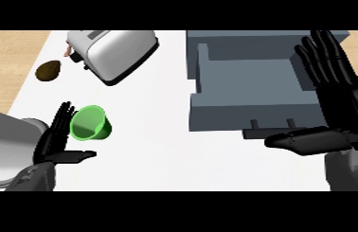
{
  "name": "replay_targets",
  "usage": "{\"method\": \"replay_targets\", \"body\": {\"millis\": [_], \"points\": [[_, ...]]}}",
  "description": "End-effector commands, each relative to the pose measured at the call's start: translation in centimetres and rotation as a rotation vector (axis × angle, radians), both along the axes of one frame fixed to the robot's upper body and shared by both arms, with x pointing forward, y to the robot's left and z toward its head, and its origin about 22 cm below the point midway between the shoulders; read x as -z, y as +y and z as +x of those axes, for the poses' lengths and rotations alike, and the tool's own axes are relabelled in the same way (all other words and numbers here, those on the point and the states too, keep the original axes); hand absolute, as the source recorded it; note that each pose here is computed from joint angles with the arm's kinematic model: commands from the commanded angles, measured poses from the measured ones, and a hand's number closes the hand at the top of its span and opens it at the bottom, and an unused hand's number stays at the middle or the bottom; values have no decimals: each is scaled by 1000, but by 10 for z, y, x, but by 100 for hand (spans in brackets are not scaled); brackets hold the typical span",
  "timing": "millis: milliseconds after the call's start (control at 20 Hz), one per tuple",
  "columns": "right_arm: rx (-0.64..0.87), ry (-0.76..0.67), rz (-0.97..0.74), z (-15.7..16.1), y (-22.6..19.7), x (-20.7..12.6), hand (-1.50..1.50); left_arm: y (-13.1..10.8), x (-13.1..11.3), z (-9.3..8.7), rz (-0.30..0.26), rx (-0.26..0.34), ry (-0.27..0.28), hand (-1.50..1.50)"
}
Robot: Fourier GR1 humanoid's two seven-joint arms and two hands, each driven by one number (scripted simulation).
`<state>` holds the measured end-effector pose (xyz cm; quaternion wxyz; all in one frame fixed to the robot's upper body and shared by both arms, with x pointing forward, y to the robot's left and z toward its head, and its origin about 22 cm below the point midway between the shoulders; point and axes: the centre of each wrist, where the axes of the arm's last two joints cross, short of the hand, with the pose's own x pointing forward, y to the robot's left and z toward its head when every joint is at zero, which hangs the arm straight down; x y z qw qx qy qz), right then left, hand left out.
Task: Pick up the cup, place it into the drawer and close the drawer
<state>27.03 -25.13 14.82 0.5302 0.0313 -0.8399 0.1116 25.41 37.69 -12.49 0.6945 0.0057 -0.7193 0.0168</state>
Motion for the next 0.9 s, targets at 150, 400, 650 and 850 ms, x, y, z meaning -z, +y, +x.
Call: {"method": "replay_targets", "body": {"millis": [150, 400, 650, 850], "points": [[6, -1, 19, 20, -6, -4, -150, -6, 10, -7, -29, 36, -57, -150], [-11, -3, -2, 12, -9, -9, -150, -20, 1, 15, -28, 21, -99, -150], [-26, -15, -4, 8, -7, -12, -150, -17, 4, 9, -63, 67, -106, -150], [13, 31, -24, 19, -10, 4, -150, -34, -1, 26, -125, 126, -101, -150]]}}
